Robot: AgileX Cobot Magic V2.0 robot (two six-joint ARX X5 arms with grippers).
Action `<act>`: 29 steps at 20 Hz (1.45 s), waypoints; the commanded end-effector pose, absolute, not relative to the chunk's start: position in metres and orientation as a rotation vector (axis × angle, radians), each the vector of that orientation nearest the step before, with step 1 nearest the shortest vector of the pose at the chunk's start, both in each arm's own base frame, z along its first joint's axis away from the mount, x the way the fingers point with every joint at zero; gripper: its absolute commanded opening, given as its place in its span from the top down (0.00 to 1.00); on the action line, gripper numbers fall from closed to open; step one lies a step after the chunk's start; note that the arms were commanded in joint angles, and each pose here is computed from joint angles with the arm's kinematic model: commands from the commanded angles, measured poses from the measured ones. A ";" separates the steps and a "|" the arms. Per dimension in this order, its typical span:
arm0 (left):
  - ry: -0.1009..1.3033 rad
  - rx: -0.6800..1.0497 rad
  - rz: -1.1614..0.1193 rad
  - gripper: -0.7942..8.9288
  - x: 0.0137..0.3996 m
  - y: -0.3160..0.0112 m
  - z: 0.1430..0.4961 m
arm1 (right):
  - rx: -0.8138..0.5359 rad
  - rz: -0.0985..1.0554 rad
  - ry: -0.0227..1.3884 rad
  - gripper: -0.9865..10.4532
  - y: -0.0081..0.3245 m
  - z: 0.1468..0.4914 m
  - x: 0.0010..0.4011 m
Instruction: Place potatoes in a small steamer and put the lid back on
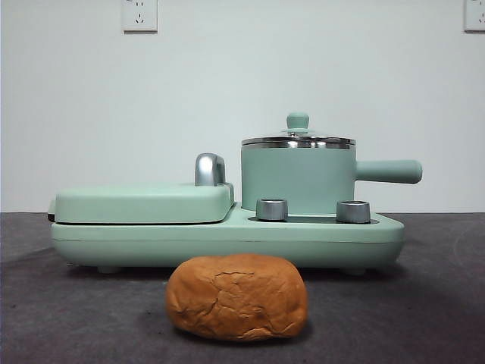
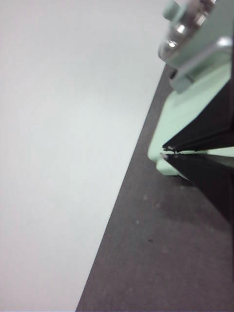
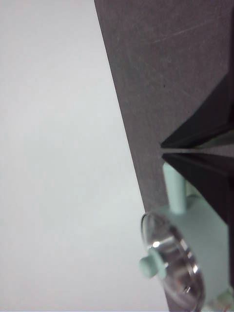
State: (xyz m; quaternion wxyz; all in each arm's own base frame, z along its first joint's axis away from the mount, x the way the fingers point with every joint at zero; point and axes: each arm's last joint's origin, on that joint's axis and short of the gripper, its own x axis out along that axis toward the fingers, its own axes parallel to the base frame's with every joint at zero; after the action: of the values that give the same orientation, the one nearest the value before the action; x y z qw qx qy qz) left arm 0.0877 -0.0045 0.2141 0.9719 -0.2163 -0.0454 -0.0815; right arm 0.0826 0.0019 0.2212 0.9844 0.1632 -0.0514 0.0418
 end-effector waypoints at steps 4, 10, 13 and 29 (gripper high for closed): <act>-0.038 -0.380 -0.236 0.91 0.078 -0.007 0.265 | 0.291 0.159 0.006 0.90 0.005 0.259 0.071; 0.094 -0.268 -0.331 0.91 0.082 -0.010 0.304 | 0.182 0.276 0.091 0.90 0.008 0.288 0.071; 0.143 -0.174 -0.401 0.91 0.089 -0.012 0.317 | 0.119 0.338 0.120 0.90 0.010 0.300 0.076; 0.165 0.368 -0.665 0.91 0.123 -0.025 0.330 | -0.280 0.481 0.264 0.90 0.015 0.312 0.111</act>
State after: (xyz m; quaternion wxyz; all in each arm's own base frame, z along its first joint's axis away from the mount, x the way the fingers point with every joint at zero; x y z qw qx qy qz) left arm 0.1231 -0.0248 0.3216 0.9335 0.1216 0.1147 -0.3173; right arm 0.1112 0.0147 0.3066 0.9565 -0.1055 0.1454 0.2300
